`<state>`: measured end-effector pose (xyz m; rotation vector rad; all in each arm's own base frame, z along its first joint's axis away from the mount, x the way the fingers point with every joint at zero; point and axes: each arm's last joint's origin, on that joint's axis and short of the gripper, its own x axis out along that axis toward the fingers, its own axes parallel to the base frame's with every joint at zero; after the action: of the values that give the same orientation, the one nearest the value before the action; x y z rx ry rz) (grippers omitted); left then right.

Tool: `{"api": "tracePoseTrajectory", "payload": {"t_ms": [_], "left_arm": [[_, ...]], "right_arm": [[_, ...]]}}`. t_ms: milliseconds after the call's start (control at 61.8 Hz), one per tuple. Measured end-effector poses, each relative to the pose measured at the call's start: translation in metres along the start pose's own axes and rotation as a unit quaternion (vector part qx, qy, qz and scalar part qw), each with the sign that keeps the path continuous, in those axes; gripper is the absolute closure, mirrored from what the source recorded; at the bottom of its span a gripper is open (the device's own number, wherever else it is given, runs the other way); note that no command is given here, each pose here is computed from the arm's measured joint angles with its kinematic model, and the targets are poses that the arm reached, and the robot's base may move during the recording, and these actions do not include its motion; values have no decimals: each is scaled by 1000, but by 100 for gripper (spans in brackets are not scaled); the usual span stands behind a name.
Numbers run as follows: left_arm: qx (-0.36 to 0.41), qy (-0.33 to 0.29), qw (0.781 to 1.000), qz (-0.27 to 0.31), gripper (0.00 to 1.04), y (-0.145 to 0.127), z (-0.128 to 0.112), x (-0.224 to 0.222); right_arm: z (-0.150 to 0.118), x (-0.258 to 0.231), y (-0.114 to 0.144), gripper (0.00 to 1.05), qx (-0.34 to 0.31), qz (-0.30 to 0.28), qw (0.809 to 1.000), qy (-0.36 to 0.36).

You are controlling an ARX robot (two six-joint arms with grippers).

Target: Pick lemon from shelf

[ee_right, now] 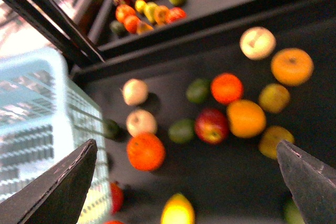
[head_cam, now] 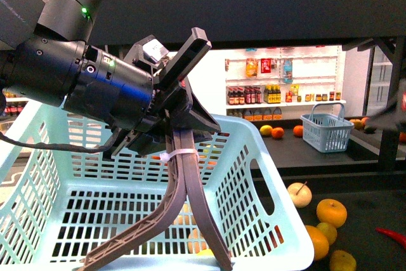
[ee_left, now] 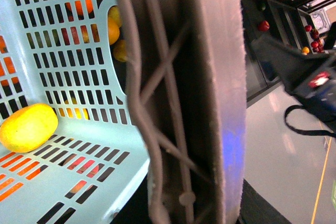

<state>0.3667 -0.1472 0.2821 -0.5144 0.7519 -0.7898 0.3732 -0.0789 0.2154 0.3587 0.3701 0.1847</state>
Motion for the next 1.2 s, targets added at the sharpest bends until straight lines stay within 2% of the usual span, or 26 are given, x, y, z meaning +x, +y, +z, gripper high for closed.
{"api": "tracePoseTrajectory", "payload": {"t_ms": [97, 194, 405, 599, 729, 858, 1198], "left_arm": [[0, 1, 1000, -1, 90, 0, 0, 0], [0, 1, 1000, -1, 90, 0, 0, 0], [0, 0, 1000, -1, 90, 0, 0, 0], [0, 0, 1000, 0, 90, 0, 0, 0], [0, 1, 1000, -1, 90, 0, 0, 0], [0, 0, 1000, -1, 90, 0, 0, 0], [0, 0, 1000, -1, 90, 0, 0, 0]], "right_arm": [[-46, 15, -28, 2, -29, 2, 998, 62], [-81, 28, -32, 2, -64, 17, 992, 104], [-149, 57, -4, 2, -178, 79, 965, 178], [-197, 79, 27, 2, -256, 118, 935, 216], [-216, 97, 37, 2, -274, 117, 928, 224], [-231, 116, 38, 2, -292, 90, 925, 225], [-252, 164, 43, 2, -291, 15, 933, 211]]}}
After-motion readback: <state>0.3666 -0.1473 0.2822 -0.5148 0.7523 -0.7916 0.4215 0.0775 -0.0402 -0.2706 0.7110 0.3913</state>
